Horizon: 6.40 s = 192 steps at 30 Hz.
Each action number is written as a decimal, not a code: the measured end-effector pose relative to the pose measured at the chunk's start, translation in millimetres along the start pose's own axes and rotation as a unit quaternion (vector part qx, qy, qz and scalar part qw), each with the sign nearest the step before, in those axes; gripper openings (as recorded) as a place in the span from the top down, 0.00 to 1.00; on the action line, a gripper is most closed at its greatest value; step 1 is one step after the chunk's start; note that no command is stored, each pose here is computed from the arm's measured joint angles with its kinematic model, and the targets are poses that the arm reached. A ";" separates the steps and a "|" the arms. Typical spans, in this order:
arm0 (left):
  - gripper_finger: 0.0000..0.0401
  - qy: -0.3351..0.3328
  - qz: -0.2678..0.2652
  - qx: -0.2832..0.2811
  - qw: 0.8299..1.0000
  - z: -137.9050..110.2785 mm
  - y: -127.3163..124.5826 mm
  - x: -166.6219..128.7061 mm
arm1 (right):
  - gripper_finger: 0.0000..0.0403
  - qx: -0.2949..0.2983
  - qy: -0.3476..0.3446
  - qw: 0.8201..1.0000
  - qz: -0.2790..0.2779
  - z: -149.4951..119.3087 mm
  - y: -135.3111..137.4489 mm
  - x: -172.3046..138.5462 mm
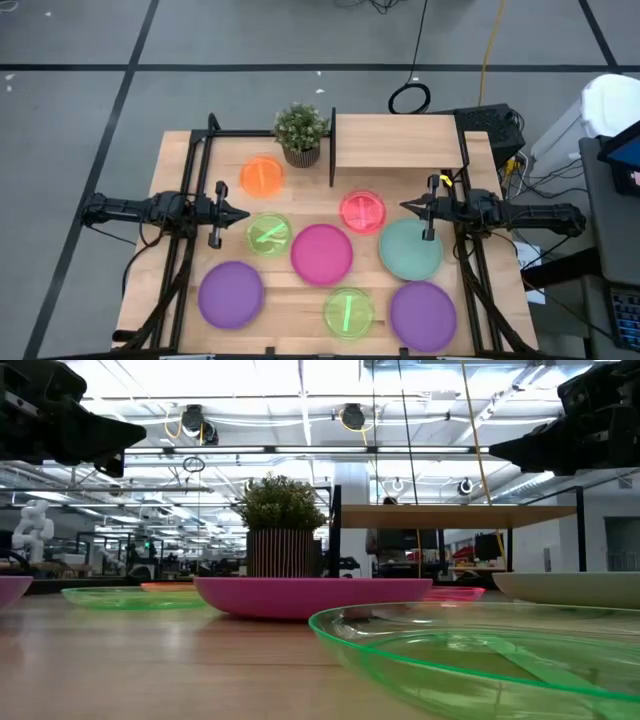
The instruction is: Place and stack plates onto a shelf
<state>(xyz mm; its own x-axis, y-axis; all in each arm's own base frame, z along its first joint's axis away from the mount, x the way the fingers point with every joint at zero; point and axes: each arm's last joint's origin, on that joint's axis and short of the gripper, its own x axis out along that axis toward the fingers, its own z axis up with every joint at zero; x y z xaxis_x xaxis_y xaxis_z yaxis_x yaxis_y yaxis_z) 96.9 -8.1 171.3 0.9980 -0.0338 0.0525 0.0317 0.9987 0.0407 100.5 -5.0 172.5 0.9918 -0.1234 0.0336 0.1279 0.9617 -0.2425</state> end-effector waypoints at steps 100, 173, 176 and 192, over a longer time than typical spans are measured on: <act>0.99 0.000 0.000 0.000 1.000 0.0 0.0 0.0 | 1.00 0.173 0.006 0.985 0.002 -1.1 0.4 0.0; 0.99 -0.054 0.008 0.008 0.999 10.5 0.8 -0.6 | 1.00 0.201 0.354 0.912 0.041 183.9 -37.6 58.9; 0.99 -0.090 0.011 0.015 0.996 17.4 1.2 -1.6 | 1.00 0.209 0.354 0.911 0.038 183.9 -37.6 58.8; 0.99 -0.003 0.006 -0.040 0.999 123.0 5.8 0.3 | 1.00 0.231 0.388 0.892 0.028 149.4 -27.9 66.1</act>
<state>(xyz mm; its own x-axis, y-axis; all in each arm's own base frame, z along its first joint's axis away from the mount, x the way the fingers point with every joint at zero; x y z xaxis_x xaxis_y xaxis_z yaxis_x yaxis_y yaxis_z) 90.8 -7.1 294.3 0.9981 -0.0219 0.0580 0.0243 0.9989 -0.0404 162.1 -3.4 326.4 0.7219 -0.0314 -0.6913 0.2416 0.9475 0.2093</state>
